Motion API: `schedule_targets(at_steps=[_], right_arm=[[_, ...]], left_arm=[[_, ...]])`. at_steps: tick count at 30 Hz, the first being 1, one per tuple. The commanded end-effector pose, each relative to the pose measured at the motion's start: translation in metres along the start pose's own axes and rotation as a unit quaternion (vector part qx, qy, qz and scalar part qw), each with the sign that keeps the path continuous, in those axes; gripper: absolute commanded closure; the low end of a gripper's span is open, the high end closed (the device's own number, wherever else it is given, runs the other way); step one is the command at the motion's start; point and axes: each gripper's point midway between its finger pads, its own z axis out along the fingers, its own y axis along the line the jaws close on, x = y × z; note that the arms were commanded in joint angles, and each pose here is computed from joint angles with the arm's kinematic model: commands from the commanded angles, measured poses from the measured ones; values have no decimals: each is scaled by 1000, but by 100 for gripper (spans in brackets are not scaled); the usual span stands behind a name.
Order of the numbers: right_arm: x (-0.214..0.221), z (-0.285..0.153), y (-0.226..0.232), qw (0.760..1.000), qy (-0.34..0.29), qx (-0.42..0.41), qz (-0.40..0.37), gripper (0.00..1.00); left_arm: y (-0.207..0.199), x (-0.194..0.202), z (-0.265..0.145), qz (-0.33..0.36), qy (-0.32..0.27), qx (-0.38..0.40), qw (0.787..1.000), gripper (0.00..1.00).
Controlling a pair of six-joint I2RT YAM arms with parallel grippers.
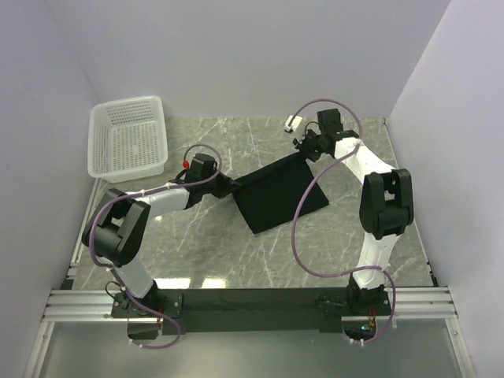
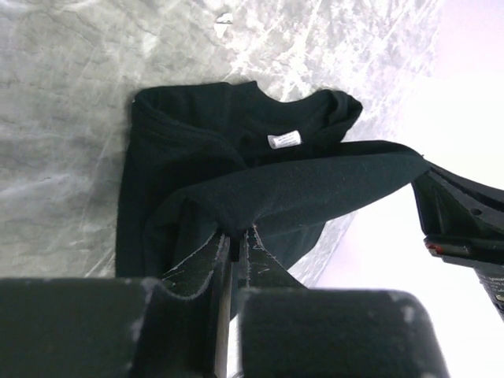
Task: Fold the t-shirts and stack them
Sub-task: Fold the T-shirt at the center of the board.
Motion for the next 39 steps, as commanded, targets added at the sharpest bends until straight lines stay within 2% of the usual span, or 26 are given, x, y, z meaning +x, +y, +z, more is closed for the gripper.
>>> schedule_targets(at_steps=[1, 2, 4, 5, 7, 8, 14, 17, 18, 19, 22, 26, 31, 37, 38, 39], right_arm=[[-27, -5, -30, 998, -23, 51, -12, 86], [-25, -4, -32, 998, -18, 58, -4, 79], [-30, -4, -38, 997, -21, 72, 6, 49], [-30, -5, -42, 996, -20, 85, 24, 45], [-40, -10, -52, 993, -34, 106, 36, 37], [-42, -12, -54, 992, -37, 113, 53, 37], [-57, -23, -61, 987, -61, 128, 76, 36], [-58, -30, -44, 993, -59, 84, 57, 36], [-49, -33, -29, 996, -40, 51, 56, 37], [-53, -40, -18, 997, -51, 24, 46, 37], [-34, -55, 5, 999, -33, -15, 35, 39], [-5, -70, 35, 997, -8, -57, 55, 45], [29, -88, 74, 991, 22, -91, 98, 61], [50, -93, 97, 986, 36, -100, 127, 70], [52, -93, 98, 985, 37, -100, 135, 70], [54, -92, 100, 985, 37, -101, 138, 71]], left_arm=[[-10, -10, -1, 8, -13, 3, 1000, 91], [-12, -12, -1, 8, -15, 5, 1000, 77], [-13, -16, -3, 12, -26, 1, 1000, 63], [-21, -20, -8, 15, -33, 8, 999, 54], [-29, -28, -17, 23, -54, 12, 998, 48], [-35, -32, -21, 27, -61, 18, 998, 45], [-67, -40, -49, 75, -82, 60, 992, 40], [-71, -38, -58, 107, -84, 81, 987, 40], [-74, -31, -61, 122, -68, 96, 985, 40], [-75, -25, -65, 130, -60, 104, 984, 40], [-63, -1, -66, 145, -28, 101, 984, 40], [-44, 42, -66, 146, 15, 97, 985, 44], [-31, 98, -57, 144, 70, 100, 982, 51], [-28, 132, -38, 152, 106, 92, 978, 58], [-24, 132, -32, 153, 105, 81, 979, 63], [-16, 132, -29, 155, 104, 65, 980, 63]])
